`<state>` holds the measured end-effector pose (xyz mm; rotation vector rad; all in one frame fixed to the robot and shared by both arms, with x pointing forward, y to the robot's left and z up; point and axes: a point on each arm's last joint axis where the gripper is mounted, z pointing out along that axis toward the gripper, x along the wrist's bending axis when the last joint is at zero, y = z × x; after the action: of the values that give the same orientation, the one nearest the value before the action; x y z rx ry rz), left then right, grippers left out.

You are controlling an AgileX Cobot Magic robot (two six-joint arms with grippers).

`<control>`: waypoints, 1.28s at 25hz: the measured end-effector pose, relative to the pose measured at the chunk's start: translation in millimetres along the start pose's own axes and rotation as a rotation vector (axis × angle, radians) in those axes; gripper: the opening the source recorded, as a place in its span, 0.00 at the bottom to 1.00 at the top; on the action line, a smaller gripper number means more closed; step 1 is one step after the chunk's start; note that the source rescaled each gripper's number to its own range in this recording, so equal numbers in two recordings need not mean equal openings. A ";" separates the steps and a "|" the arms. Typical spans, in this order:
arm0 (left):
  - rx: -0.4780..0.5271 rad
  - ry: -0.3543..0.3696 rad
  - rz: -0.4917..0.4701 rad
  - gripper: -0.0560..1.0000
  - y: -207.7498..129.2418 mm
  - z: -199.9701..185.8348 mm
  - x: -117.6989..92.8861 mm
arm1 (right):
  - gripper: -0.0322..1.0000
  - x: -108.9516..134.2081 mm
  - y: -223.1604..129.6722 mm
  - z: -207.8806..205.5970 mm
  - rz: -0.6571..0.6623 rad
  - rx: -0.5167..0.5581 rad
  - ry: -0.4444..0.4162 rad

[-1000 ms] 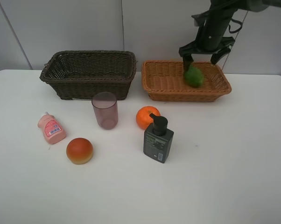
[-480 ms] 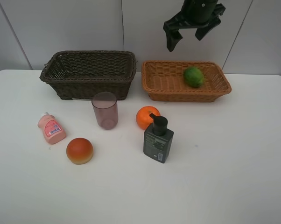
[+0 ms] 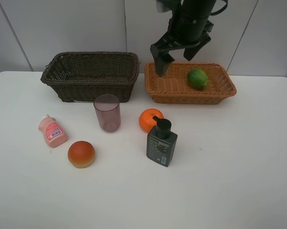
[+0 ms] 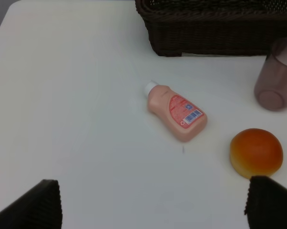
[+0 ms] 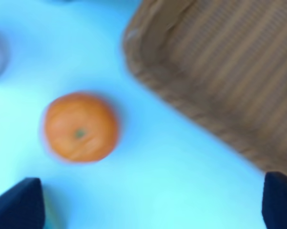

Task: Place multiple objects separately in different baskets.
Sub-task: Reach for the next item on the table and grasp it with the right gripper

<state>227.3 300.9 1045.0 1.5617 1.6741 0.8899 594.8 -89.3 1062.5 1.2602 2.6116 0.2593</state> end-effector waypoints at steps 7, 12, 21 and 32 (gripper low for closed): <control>0.000 0.000 0.000 1.00 0.0 0.0 0.0 | 1.00 36.6 -26.4 4.7 -0.083 0.080 0.075; 0.000 0.000 0.000 1.00 0.0 0.0 0.0 | 1.00 61.0 -34.7 12.9 -0.132 0.123 0.113; 0.000 0.000 0.000 1.00 0.0 0.0 0.0 | 1.00 75.3 -35.4 11.6 -0.159 0.122 0.136; 0.000 0.000 0.000 1.00 0.0 0.0 0.0 | 1.00 76.7 -34.3 28.9 -0.187 0.165 0.100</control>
<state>227.3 300.9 1045.0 1.5617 1.6741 0.8899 530.9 -48.3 1016.1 1.0645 2.8648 0.0761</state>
